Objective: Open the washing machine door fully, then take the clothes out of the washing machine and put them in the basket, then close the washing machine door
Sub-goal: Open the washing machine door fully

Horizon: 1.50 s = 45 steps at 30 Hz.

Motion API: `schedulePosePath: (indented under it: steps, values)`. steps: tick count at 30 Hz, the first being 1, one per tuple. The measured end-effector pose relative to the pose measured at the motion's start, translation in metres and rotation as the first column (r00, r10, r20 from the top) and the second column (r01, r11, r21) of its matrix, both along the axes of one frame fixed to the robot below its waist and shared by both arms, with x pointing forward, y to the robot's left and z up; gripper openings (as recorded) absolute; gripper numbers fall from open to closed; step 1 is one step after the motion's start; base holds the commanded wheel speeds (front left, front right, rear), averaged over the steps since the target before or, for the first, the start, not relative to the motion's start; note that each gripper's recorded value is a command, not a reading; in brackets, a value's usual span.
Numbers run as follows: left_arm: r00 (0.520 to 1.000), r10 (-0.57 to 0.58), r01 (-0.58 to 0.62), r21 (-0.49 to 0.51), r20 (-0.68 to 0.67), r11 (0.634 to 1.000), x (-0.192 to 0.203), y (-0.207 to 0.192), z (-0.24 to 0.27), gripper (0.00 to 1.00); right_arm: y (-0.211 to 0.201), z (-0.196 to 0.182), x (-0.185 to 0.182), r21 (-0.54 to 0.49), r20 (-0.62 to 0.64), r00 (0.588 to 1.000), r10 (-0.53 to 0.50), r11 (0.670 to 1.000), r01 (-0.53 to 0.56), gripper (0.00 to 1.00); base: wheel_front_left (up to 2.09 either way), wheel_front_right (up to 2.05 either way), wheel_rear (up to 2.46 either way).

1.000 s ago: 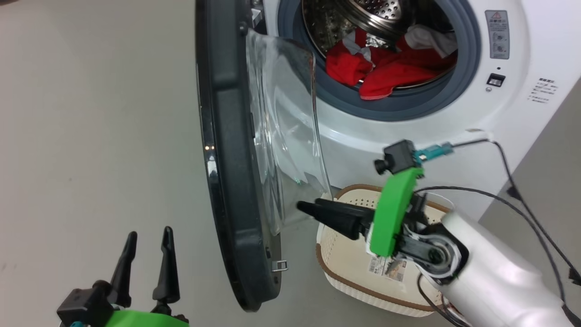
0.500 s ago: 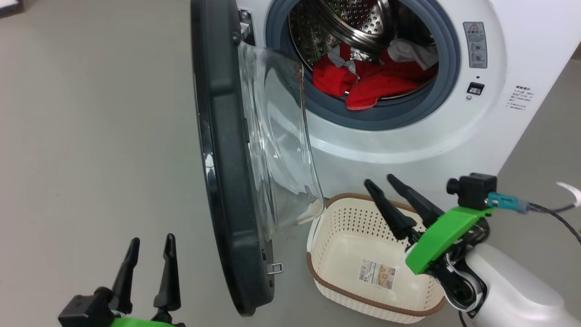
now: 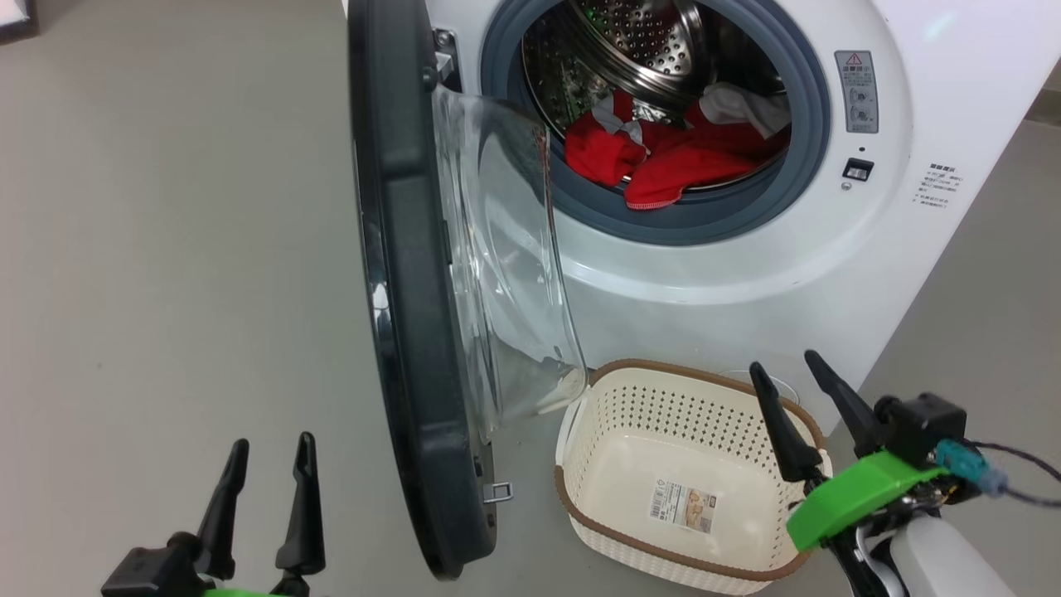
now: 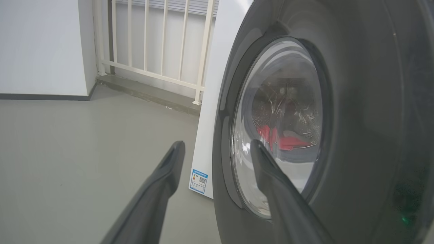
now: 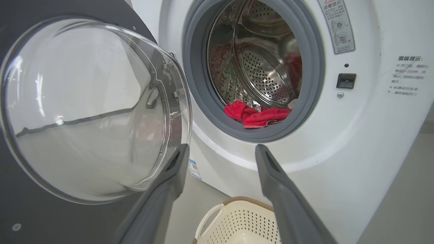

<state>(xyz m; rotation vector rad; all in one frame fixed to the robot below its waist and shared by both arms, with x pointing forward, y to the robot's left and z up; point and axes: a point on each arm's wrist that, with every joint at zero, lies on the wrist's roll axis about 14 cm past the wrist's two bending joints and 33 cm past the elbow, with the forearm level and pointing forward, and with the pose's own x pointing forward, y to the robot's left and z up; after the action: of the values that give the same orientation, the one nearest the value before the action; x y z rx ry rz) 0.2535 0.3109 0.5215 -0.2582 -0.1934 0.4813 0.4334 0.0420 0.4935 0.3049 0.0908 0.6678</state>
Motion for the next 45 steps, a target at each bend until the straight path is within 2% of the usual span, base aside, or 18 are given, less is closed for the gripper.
schedulePosePath:
  steps: [4,8,14,32,33,34,35,36,45]
  values:
    - [1.0,-0.004,0.004,0.0,-0.006,1.0,0.002,-0.001,-0.001,1.0,-0.01,0.003,-0.002,-0.057,0.073,0.997,-0.032,0.998,0.037,1.0,0.0,0.0,0.0]
    - [1.0,-0.004,0.004,0.003,0.002,1.0,0.002,-0.001,0.001,1.0,-0.015,0.011,-0.005,-0.06,0.115,0.991,-0.06,0.996,0.068,1.0,0.0,0.0,0.0]
    - [1.0,-0.003,0.003,0.007,0.017,1.0,0.001,0.0,0.006,1.0,-0.023,0.0,-0.017,-0.07,0.091,0.993,-0.08,0.994,0.087,1.0,0.0,0.0,0.0]
    - [1.0,-0.007,0.006,0.007,0.012,1.0,0.004,-0.001,0.005,1.0,-0.024,-0.007,-0.016,-0.08,0.074,0.994,-0.085,0.993,0.091,1.0,0.0,0.0,0.0]
    - [1.0,-0.006,0.006,0.007,0.011,1.0,0.004,-0.001,0.005,0.85,-0.024,-0.008,-0.016,-0.08,0.073,0.994,-0.084,0.993,0.09,1.0,0.0,0.0,0.0]
    - [1.0,-0.006,0.005,0.007,0.011,1.0,0.004,-0.001,0.005,0.46,-0.023,-0.008,-0.016,-0.08,0.073,0.994,-0.084,0.993,0.09,1.0,0.0,0.0,0.0]
    - [1.0,-0.005,0.005,0.008,0.011,1.0,0.004,-0.001,0.005,0.14,-0.023,-0.008,-0.016,-0.08,0.072,0.994,-0.084,0.993,0.089,1.0,0.0,0.0,0.0]
    - [1.0,-0.005,0.005,0.008,0.012,1.0,0.004,-0.001,0.005,0.0,-0.023,-0.008,-0.016,-0.081,0.071,0.994,-0.084,0.993,0.089,1.0,0.0,0.0,0.0]
    - [0.99,0.007,-0.011,0.029,0.139,1.0,0.005,0.001,0.046,0.0,-0.022,-0.005,-0.017,-0.079,0.078,0.994,-0.081,0.993,0.087,1.0,0.0,0.0,0.0]
